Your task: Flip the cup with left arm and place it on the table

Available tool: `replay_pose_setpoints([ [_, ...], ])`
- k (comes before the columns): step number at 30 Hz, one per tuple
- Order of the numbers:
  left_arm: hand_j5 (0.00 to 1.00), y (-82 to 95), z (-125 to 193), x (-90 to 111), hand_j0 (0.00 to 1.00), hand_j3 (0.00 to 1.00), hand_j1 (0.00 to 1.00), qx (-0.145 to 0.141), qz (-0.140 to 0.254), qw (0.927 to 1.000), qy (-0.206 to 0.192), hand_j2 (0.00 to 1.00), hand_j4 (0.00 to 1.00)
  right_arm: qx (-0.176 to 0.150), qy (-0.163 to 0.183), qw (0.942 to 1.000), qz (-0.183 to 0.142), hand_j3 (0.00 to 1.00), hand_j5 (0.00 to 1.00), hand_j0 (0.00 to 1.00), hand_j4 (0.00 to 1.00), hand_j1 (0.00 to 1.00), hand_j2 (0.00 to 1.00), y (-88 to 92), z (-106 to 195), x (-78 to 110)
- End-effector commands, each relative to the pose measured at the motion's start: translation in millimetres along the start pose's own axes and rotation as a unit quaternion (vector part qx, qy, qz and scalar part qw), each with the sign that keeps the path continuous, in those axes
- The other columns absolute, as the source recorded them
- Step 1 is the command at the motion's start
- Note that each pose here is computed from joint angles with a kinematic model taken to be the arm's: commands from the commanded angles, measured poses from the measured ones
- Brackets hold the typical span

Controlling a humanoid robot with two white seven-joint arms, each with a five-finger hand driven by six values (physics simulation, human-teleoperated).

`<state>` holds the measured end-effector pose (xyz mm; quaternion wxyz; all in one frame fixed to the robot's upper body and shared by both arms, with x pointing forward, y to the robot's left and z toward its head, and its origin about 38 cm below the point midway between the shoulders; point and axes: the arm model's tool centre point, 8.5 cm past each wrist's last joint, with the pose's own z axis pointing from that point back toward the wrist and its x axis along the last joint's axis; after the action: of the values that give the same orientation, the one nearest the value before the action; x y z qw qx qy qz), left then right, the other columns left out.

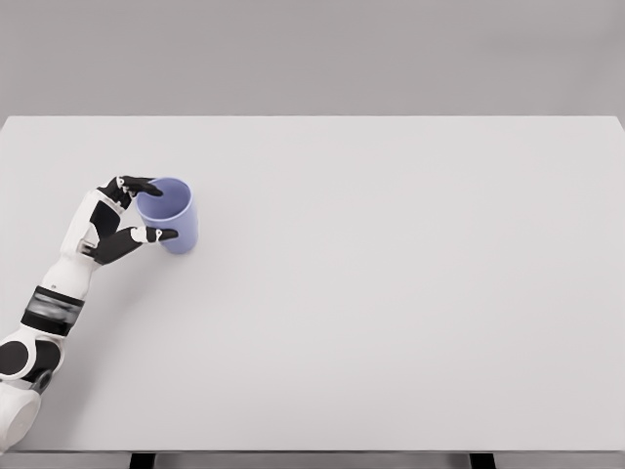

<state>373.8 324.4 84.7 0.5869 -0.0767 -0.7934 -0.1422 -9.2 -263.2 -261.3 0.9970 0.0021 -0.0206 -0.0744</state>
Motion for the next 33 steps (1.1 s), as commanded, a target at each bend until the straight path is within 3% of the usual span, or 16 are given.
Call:
replay_pose_setpoints([
  [1, 0.52, 0.2, 0.3, -0.3, 0.52, 0.52, 0.52, 0.000, 0.000, 1.0000, 0.001, 0.52, 0.52, 0.000, -0.001, 1.0000, 0.000, 1.00, 1.00, 1.00, 1.00, 1.00, 1.00, 0.2, -0.1, 1.0],
  [25, 0.75, -2.8, 6.9, -4.5, 0.75, 0.75, 0.75, 0.000, 0.004, 1.0000, 0.008, 0.75, 0.75, 0.000, -0.001, 1.0000, 0.000, 1.00, 1.00, 1.00, 1.00, 1.00, 1.00, 0.2, -0.1, 1.0],
  [33, 0.78, -3.6, 12.7, -8.2, 0.78, 0.78, 0.78, 0.001, 0.005, 0.9999, 0.015, 0.78, 0.78, 0.000, -0.001, 1.0000, 0.000, 1.00, 1.00, 1.00, 1.00, 1.00, 1.00, 0.2, -0.1, 1.0],
])
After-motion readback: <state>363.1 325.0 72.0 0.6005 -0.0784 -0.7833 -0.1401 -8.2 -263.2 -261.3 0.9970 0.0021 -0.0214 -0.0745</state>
